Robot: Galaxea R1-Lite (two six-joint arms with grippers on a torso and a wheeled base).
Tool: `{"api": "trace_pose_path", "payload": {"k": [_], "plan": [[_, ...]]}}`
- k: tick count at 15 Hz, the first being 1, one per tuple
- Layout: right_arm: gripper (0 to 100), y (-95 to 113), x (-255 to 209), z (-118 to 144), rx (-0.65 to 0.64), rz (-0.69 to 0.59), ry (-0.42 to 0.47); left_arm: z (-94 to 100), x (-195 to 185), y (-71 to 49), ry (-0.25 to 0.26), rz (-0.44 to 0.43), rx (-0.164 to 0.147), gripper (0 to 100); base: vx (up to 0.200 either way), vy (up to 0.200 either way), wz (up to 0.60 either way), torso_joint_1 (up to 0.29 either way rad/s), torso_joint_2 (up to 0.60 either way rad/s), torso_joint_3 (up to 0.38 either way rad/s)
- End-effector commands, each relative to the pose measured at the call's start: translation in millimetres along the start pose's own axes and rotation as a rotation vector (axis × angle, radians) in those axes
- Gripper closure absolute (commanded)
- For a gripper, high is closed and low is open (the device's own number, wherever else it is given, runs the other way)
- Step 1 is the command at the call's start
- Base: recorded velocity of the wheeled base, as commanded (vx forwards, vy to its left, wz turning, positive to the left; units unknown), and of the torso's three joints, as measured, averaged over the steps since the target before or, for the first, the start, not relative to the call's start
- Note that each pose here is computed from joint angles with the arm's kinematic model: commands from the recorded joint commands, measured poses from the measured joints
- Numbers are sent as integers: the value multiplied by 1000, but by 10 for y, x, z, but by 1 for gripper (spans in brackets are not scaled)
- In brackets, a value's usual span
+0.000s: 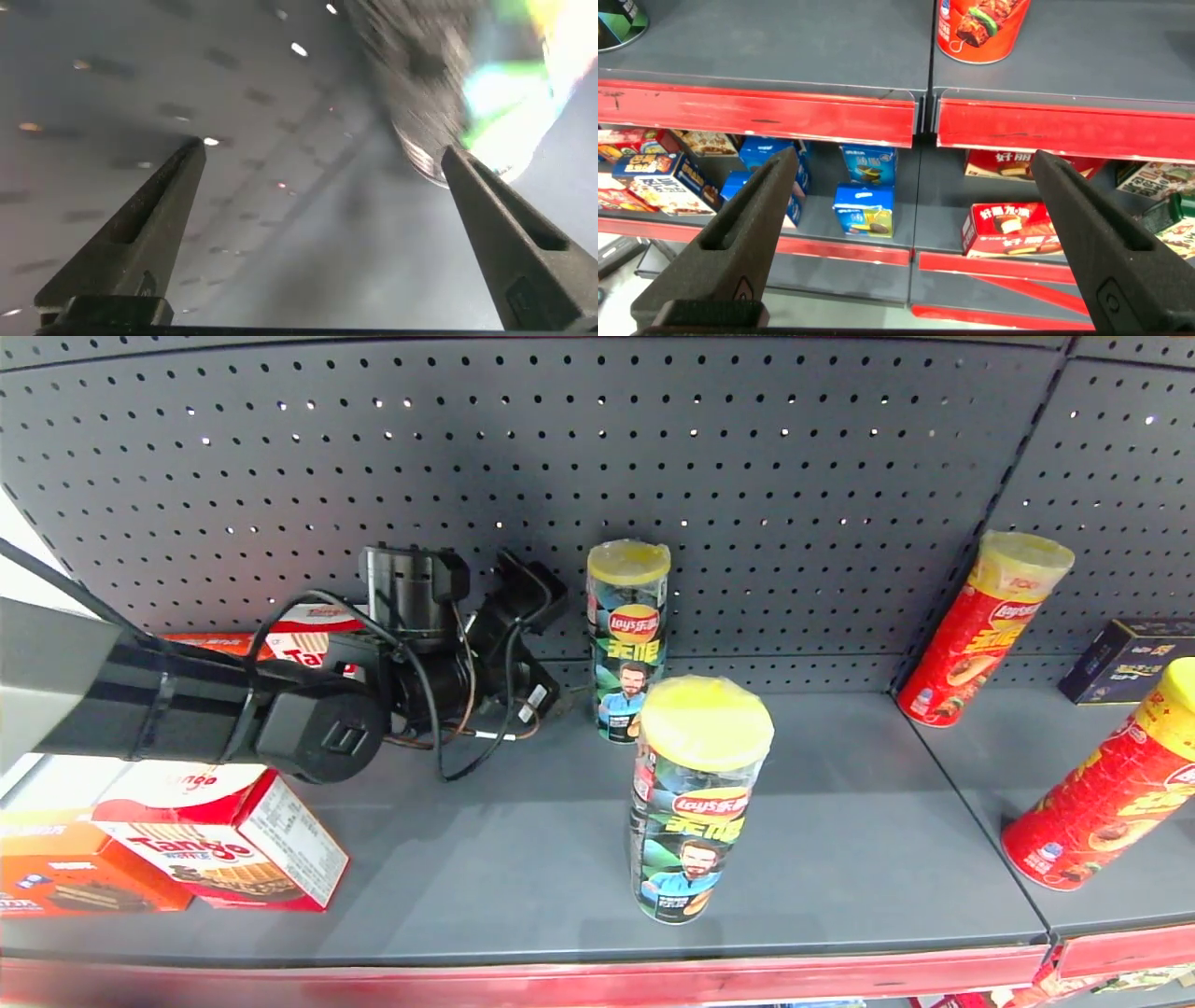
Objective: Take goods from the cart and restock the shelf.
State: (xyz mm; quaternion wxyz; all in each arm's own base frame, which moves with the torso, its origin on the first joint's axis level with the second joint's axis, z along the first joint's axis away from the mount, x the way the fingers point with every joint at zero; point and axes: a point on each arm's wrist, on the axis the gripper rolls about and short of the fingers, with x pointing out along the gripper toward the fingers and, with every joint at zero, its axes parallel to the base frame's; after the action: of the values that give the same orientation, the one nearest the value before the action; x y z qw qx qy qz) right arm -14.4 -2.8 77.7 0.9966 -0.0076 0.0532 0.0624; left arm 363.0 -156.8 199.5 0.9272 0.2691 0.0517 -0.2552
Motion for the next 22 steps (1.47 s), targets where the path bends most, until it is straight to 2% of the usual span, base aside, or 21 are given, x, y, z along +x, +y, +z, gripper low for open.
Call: {"api": "trace_pose_path", "payload": {"k": [1,2,4,6,8,9,11,13,14,15,16,17,18,19,20,21,22], "plan": [[0,0,1,1,-1,0,2,270,-365,207,-74,70,-1,0,0,0,0,0,0,0],[0,0,2,-3,-1,0,3,324,-488,259,-91,91,-1,0,0,0,0,0,0,0],[0,0,1,1,-1,0,2,385,-743,268,-109,108,1,0,0,0,0,0,0,0],[0,0,1,1,-1,0,2,389,-1069,240,-112,140,0,0,0,0,0,0,0,0],[0,0,2,-3,-1,0,3,398,-1240,227,-123,148,-1,0,0,0,0,0,0,0],[0,0,1,1,-1,0,2,391,-1494,195,-139,157,0,0,0,0,0,0,0,0],[0,1,2,-3,-4,4,3,304,-1765,122,-139,159,-11,0,0,0,0,0,0,0],[0,1,2,-3,-4,6,3,303,-1769,121,-139,159,-11,0,0,0,0,0,0,0],[0,2,0,0,-4,9,0,180,-2080,35,-133,191,-91,0,0,0,0,0,0,0],[0,2,0,0,-4,9,0,180,-2080,35,-133,191,-91,0,0,0,0,0,0,0],[0,2,1,1,-5,9,2,151,-2197,9,-142,203,-116,0,0,0,0,0,0,0],[0,0,-2,0,-6,19,-3,129,-2259,-14,-144,205,-117,0,0,0,0,0,0,0],[0,-6,-30,129,24,3,-66,125,-2302,-9,-146,223,-120,0,0,0,0,0,0,0],[0,-12,-109,549,121,17,-146,120,-2334,5,-148,236,-121,0,0,0,0,0,0,0],[0,-10,-74,653,154,26,-84,124,-2352,8,-151,240,-121,0,0,0,0,0,0,0],[0,-8,-130,829,123,60,-98,114,-2354,2,-148,240,-121,0,0,0,0,0,0,0],[0,-8,-137,851,117,71,-98,114,-2354,2,-148,240,-121,0,0,0,0,0,0,0]]}}
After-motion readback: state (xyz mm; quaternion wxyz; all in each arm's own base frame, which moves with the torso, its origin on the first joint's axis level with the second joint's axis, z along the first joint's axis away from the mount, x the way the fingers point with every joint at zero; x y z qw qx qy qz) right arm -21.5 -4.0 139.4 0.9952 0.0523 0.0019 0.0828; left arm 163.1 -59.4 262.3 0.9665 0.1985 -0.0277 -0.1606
